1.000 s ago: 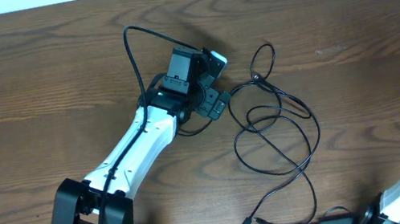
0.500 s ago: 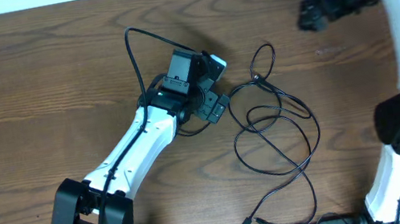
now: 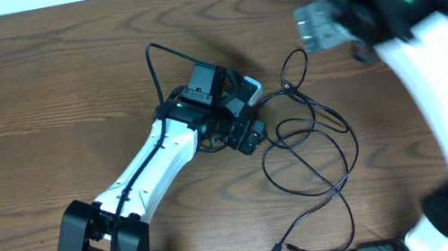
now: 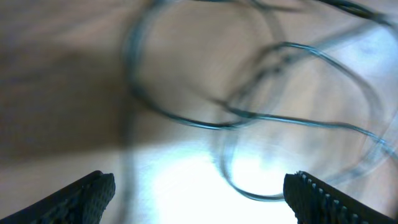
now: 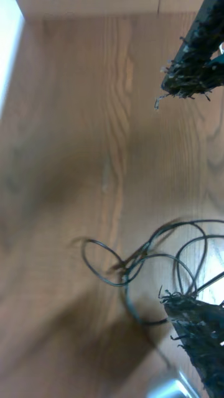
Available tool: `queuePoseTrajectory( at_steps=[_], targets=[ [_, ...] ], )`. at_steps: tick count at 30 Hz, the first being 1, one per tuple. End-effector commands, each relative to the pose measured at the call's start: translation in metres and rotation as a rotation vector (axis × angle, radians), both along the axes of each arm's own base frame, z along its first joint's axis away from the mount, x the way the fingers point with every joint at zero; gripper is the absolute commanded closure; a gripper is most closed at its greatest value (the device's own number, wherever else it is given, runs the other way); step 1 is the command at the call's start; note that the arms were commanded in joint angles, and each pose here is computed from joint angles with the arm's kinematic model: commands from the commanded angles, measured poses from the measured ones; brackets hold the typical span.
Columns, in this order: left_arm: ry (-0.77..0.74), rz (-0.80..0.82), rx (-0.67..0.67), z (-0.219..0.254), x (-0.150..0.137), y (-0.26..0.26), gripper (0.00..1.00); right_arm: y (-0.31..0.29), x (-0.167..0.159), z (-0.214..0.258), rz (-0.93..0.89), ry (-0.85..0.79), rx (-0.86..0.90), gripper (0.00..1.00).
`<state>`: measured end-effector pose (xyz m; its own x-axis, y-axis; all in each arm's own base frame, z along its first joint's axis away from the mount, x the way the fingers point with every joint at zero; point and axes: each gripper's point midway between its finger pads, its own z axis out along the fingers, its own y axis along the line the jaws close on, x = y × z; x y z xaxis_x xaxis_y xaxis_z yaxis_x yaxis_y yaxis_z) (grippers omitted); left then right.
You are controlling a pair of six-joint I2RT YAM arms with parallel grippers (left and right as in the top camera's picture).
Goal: Untangle cables
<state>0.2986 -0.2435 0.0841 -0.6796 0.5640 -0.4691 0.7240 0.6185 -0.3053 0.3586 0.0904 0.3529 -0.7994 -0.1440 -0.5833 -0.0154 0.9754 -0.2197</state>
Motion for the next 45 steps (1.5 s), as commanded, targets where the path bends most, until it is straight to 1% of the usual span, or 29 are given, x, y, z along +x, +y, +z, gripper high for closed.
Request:
queuePoseTrajectory(
  at_steps=[1,3,4,8,12,14,16,17,19,23,25,27,31,37,45],
  targets=[
    [0.072,-0.148,-0.147,0.014,-0.032,-0.029,0.08,-0.011,-0.024,0.014,-0.04,-0.009,0.044,0.01],
    [0.022,-0.188,-0.127,0.012,-0.031,-0.031,0.08,-0.011,-0.034,0.003,-0.033,0.055,0.041,0.01],
    [-0.012,-0.187,-0.104,0.011,-0.026,-0.03,0.08,-0.013,-0.038,-0.004,-0.042,0.086,0.021,0.01],
    [-0.127,-0.116,0.008,0.005,0.003,-0.016,0.08,-0.004,-0.047,-0.034,-0.01,0.165,-0.061,0.01],
    [-0.172,-0.068,0.015,0.017,0.022,-0.006,0.08,0.013,-0.052,-0.064,0.03,0.188,-0.09,0.01],
    [-0.22,-0.019,0.019,0.032,0.038,0.005,0.08,0.021,-0.055,-0.084,0.055,0.187,-0.091,0.01],
    [-0.275,0.038,0.033,0.05,0.053,0.017,0.11,0.024,-0.059,-0.103,0.072,0.186,-0.093,0.01],
    [-0.331,0.1,0.056,0.067,0.065,0.029,0.12,0.024,-0.063,-0.119,0.08,0.187,-0.094,0.01],
    [-0.426,0.207,0.119,0.092,0.082,0.052,0.13,0.021,-0.07,-0.14,0.083,0.204,-0.1,0.01],
    [-0.648,0.431,0.263,0.15,0.103,0.101,0.13,0.015,-0.079,-0.179,0.089,0.236,-0.118,0.01],
    [-0.738,0.514,0.291,0.18,0.102,0.119,0.13,0.015,-0.083,-0.197,0.108,0.256,-0.126,0.01],
    [-0.787,0.554,0.287,0.202,0.094,0.129,0.12,0.022,-0.087,-0.213,0.166,0.289,-0.108,0.01],
    [-0.816,0.579,0.276,0.225,0.073,0.141,0.12,0.026,-0.085,-0.233,0.213,0.291,-0.099,0.01],
    [-0.778,0.595,0.278,0.23,0.045,0.154,0.12,0.034,-0.08,-0.255,0.246,0.259,-0.071,0.01],
    [-0.713,0.6,0.301,0.218,0.032,0.159,0.12,0.03,-0.082,-0.283,0.246,0.242,-0.06,0.01]
  ],
)
